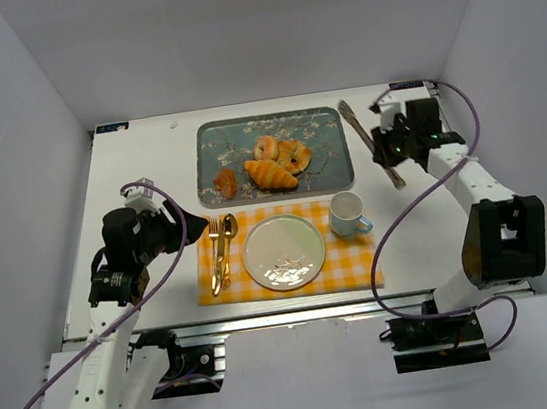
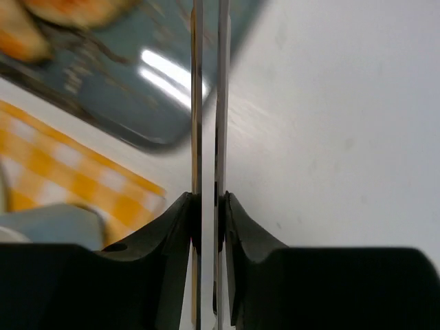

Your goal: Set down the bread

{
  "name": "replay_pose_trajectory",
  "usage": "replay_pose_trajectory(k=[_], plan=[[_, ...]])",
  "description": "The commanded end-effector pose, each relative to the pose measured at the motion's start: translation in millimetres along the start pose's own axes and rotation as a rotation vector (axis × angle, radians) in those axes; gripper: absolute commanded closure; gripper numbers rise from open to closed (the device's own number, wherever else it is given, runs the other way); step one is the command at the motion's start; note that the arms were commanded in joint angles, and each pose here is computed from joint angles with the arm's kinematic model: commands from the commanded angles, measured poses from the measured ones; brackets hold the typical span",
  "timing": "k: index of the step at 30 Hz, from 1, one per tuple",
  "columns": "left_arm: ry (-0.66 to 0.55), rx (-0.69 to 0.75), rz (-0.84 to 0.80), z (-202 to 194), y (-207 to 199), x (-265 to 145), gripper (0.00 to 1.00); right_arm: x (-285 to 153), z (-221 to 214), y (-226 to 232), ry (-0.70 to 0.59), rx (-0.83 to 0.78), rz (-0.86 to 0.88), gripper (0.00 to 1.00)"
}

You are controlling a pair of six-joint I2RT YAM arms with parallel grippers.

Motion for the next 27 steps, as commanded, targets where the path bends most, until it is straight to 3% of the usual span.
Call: replay_pose_trajectory(k=[1, 8, 17, 27], plan=[[-0.013, 0.013, -0.003, 5, -2, -1, 0.31, -18, 73, 48, -0.168, -0.11, 0.135, 0.71], [-0.018, 0.016, 0.014, 3, -1, -7, 0.31, 5, 125, 130, -0.199, -0.224, 0.322, 0.64], [-0.023, 0.013, 0.054, -4, 2, -20, 0.31, 30, 154, 220, -0.197, -0.394, 0.49, 0.57], [-0.031, 0.0, 0.087, -11, 5, -30, 0.31, 68, 155, 250, -0.15, -0.39, 0.482, 0.5]])
Point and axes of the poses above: each gripper's point midway between its finger pads, its own x axis out along the fingers, its own y axis along the line the jaws close on, z = x × y, the point moved 7 cm from there along -x, back along the fingers, and after that the axes turned 4 degrees about -x, right-handed, at the moved point
